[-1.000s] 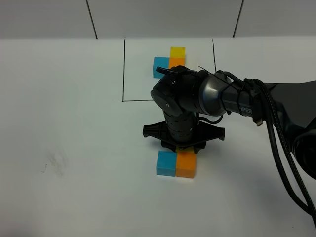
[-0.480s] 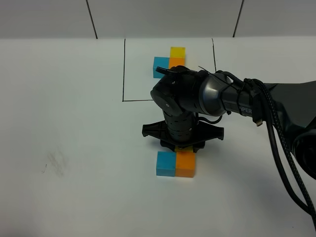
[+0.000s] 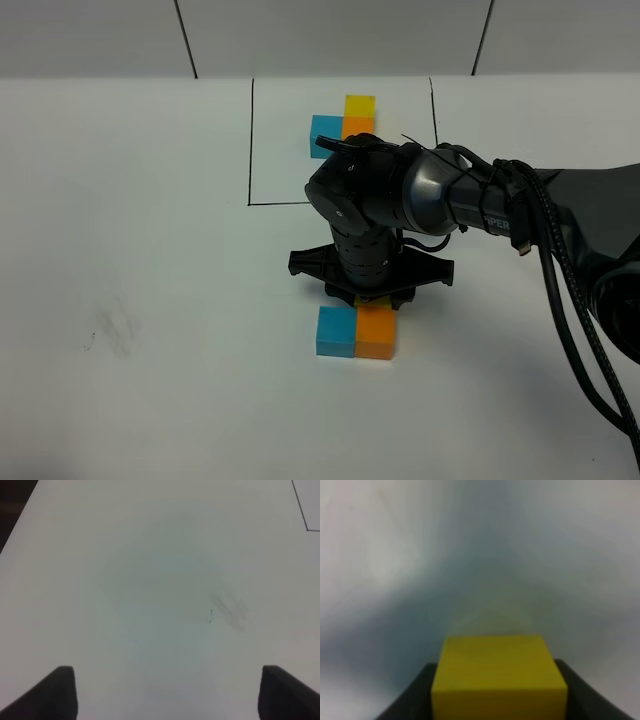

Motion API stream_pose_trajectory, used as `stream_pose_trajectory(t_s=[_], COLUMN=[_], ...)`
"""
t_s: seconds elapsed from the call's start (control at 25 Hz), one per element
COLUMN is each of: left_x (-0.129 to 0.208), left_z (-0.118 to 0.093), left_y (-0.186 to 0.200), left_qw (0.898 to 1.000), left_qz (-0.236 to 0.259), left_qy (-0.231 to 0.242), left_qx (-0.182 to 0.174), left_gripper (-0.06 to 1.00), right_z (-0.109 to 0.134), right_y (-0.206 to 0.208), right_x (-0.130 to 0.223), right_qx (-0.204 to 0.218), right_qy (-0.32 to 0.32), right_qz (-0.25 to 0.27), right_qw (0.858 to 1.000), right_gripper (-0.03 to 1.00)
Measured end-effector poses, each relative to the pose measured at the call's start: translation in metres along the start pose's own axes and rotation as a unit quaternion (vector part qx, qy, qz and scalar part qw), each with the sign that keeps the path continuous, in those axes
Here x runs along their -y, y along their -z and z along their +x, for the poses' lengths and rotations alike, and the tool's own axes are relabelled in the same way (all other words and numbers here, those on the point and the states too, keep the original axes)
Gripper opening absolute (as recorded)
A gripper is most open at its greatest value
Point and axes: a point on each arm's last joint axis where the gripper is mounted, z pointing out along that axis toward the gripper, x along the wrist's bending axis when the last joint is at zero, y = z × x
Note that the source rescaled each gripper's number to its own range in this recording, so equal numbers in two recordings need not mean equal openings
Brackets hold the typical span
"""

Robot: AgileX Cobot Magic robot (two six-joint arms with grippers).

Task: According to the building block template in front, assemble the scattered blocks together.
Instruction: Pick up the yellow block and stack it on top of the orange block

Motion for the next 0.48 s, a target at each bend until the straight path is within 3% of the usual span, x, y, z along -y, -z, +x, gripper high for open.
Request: stream_pose_trajectory(t_s=[0.48], left_x=[0.0], left_z=[0.0], left_y=[0.0], left_qw=[1.0], left_qz=[0.0], left_qy=[0.0], left_qx=[0.0], left_gripper=[0.67], right_z=[-0.001], right_y=[-0.0004], right_x=[-0.0007], right_qx=[0.006], right_qy=[0.005], right_qz=[-0.004], right_qw=[1.0], right_gripper=[0.24])
